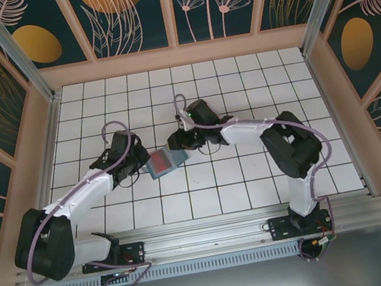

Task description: Put the credit cards into the card holder

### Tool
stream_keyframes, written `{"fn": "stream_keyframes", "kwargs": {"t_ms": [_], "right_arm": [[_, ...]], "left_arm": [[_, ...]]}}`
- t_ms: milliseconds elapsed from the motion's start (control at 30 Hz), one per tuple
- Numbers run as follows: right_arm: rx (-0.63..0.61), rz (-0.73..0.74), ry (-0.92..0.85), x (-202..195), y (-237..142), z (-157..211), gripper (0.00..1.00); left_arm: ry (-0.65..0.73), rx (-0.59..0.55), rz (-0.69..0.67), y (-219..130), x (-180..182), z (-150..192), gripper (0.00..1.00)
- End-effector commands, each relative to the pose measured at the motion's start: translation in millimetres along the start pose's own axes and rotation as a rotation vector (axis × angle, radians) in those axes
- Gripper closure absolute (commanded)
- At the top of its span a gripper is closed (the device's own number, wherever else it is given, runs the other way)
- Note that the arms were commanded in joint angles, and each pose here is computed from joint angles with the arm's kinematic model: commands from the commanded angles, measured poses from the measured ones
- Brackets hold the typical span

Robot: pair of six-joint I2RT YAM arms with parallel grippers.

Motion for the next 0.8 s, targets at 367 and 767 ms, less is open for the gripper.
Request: {"fn": "stream_keyframes", "kwargs": {"t_ms": [367, 767], "right_arm": [[-0.249, 0.477, -0.069, -72, -130, -57, 0.60], [-0.179, 0.579, -0.073, -111, -135, -71, 0.56]], "left_arm": [[0.067, 0.116, 0.179, 46, -89, -6, 0.70], [0.135, 0.235, 0.190, 107, -142, 13, 0.65]]}}
Point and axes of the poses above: each hand's point on the last joint's axis, 136 mm out from that joint toward the fingers, its own y axis out along the fingers, its own x axis along the line the jaws close on, z = x × y, the point moved 5 cm from there along -y, back along the fingers, and after that the axes turned 8 degrees about -y, right-handed, at the moved point
